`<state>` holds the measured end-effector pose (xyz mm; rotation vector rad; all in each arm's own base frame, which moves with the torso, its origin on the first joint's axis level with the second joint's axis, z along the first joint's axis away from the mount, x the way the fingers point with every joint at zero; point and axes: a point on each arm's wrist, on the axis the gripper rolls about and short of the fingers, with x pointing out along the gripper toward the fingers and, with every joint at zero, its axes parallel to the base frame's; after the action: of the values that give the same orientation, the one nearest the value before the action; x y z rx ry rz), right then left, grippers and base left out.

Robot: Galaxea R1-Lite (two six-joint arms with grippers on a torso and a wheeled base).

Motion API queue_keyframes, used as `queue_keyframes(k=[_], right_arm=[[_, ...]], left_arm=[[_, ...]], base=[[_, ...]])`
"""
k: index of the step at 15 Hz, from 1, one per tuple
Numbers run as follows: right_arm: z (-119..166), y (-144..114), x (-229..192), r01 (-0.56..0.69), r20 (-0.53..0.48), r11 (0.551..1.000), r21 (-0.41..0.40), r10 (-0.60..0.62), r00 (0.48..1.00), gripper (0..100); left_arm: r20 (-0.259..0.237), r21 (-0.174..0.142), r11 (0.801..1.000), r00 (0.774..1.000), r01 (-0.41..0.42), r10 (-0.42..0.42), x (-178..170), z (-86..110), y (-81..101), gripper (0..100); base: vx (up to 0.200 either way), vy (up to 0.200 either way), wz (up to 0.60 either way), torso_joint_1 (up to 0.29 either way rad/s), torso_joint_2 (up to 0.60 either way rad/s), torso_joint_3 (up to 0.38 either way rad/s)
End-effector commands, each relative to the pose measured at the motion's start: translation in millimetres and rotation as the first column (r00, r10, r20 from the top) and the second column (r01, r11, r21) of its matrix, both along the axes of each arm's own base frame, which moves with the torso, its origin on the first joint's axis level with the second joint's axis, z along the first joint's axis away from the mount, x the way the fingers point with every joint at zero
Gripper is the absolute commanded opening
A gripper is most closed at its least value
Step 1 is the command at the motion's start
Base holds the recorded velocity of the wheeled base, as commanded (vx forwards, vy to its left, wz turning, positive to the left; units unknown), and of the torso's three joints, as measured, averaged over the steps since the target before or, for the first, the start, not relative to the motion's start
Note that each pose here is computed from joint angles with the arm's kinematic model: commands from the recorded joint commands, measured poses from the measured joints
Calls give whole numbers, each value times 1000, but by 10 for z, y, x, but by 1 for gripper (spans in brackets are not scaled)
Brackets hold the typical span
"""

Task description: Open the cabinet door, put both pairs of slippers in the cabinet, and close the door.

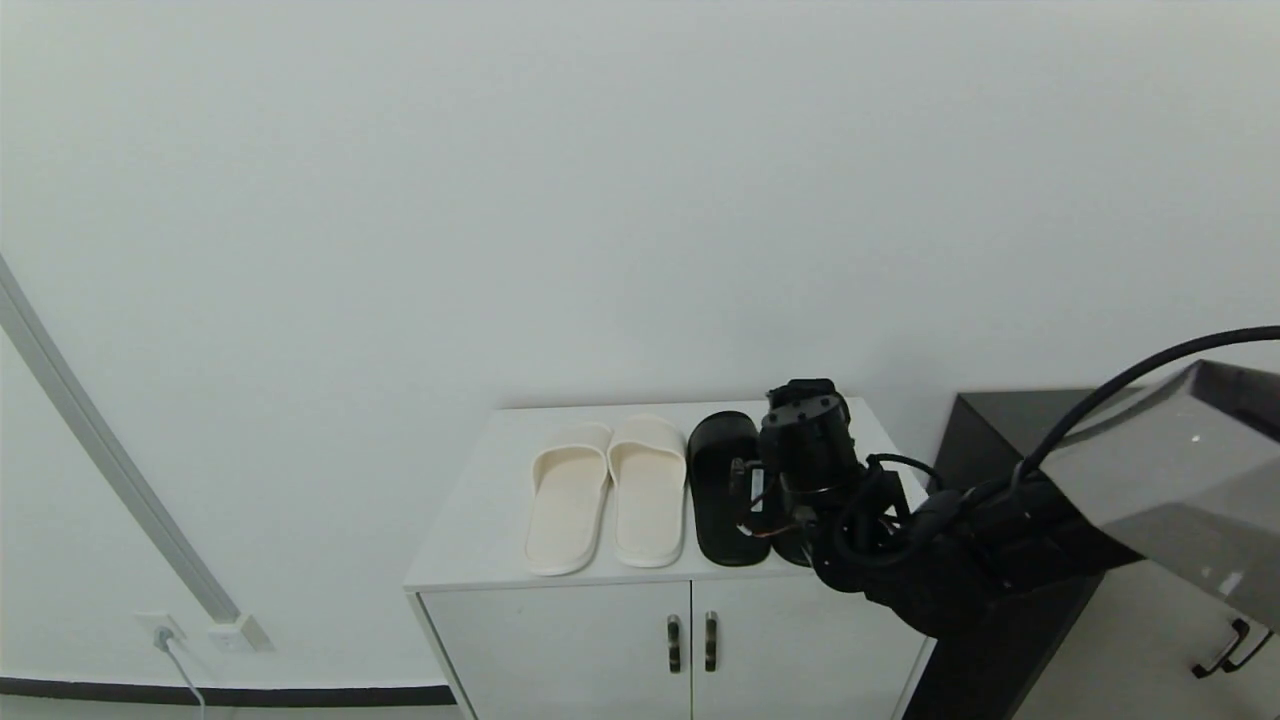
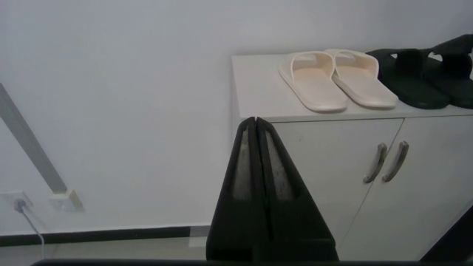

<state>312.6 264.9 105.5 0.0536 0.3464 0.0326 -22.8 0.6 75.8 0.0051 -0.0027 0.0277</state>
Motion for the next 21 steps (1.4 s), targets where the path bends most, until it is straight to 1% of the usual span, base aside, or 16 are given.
queue_keyframes(k=[1,4,6,10,12,13,18,20,21], right_arm=[[-295,76,299,25,-19,1000,-17,-25,999,100],[-404,83,557,54,-4,998,-12,-54,999,100],[-480,70,722,55,9,998,-25,-55,998,100],[-568,98,867,44,44,999,-30,-43,998,100],[-559,99,895,45,53,999,-31,-43,998,100],[-559,106,891,43,53,999,-31,-42,998,0],[-539,98,869,43,65,999,-26,-41,997,0],[-424,61,781,40,79,999,-22,-38,996,0],[-311,27,698,30,83,999,-25,-28,996,0]], left_arm=[[0,-1,1000,1000,0,0,0,0,0,0],[0,-2,1000,1000,-1,1,0,0,0,0],[0,-4,1000,1000,-1,1,0,0,0,0],[0,-5,1000,1000,-1,1,0,0,0,0],[0,-5,1000,1000,-1,1,0,0,0,0],[0,-5,1000,1000,-1,1,0,0,0,0],[0,-5,1000,1000,-1,1,0,0,0,0],[0,-4,1000,1000,-1,1,0,0,0,0],[0,-4,1000,1000,-1,1,0,0,0,0]], base=[[0,0,0,0,0,0],[0,0,0,0,0,0],[0,0,0,0,0,0],[0,0,0,0,0,0],[0,0,0,0,0,0],[0,0,0,0,0,0],[0,0,0,0,0,0],[0,0,0,0,0,0],[0,0,0,0,0,0]])
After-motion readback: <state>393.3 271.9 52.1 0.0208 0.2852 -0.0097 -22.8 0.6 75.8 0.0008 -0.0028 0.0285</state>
